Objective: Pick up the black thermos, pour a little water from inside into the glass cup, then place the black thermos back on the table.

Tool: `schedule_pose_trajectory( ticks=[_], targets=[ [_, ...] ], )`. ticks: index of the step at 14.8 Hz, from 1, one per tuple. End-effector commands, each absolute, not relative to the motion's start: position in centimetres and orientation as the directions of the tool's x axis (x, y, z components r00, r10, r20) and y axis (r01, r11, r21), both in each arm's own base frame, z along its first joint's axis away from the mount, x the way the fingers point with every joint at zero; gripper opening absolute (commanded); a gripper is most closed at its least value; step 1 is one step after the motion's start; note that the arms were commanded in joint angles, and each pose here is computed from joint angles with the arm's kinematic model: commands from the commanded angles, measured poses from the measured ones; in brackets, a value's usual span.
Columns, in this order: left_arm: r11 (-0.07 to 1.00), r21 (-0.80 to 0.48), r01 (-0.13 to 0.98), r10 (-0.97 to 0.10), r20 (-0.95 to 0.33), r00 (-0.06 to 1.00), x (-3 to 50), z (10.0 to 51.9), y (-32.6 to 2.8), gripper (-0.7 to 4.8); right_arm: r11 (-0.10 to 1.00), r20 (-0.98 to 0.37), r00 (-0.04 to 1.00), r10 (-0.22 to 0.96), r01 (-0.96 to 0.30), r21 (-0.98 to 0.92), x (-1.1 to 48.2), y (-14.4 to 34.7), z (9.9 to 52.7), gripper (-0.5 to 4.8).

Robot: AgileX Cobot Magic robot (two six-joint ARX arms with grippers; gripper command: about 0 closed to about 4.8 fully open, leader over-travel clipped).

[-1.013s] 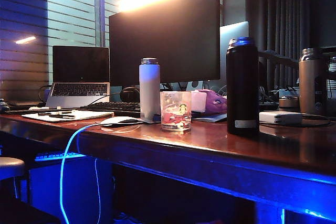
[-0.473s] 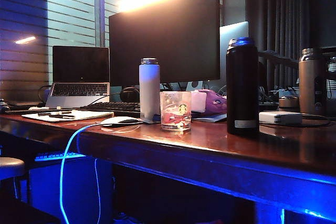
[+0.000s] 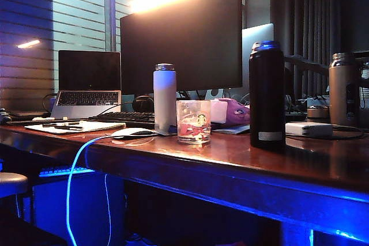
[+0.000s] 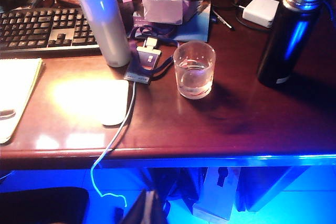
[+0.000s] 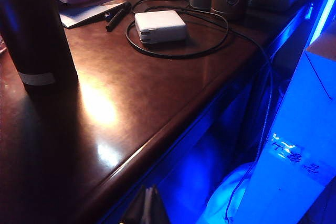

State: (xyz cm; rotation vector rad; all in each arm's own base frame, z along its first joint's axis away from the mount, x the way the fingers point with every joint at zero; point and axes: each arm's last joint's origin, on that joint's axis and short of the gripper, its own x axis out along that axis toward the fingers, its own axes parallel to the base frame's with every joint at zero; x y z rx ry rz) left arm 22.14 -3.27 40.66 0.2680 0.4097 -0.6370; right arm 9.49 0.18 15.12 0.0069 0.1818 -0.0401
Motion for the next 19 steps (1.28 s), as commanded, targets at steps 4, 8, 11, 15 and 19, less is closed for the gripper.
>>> schedule_pose_trajectory(
  ticks=[4, 8, 11, 15, 19],
  targets=[
    [0.850, 0.253, 0.461, -0.340, -0.405, 0.849, 22.4, 41.6, -2.7, -0.05, 0.999, -0.184, 0.982, -0.040, 0.042, 0.007, 9.5, 0.2, 15.1, -0.01],
    [0.914, 0.258, 0.314, -0.244, -0.268, 0.932, 21.0, 42.4, -0.9, -0.05, 0.999, -0.184, 0.982, -0.040, 0.042, 0.007, 9.5, 0.2, 15.1, -0.01],
    [0.959, 0.164, 0.229, -0.213, -0.111, 0.971, 18.6, 39.3, 0.7, -0.05, 0.999, -0.184, 0.982, -0.040, 0.042, 0.007, 9.5, 0.2, 15.1, -0.01],
    [0.977, 0.079, 0.197, -0.187, -0.122, 0.975, 15.9, 32.8, 0.5, -0.05, 0.999, -0.184, 0.982, -0.040, 0.042, 0.007, 9.5, 0.2, 15.1, -0.01],
    [0.993, 0.030, 0.112, -0.111, -0.045, 0.993, 12.7, 25.6, 0.5, -0.05, 0.999, -0.184, 0.982, -0.040, 0.042, 0.007, 9.5, 0.2, 15.1, -0.01]
  ],
)
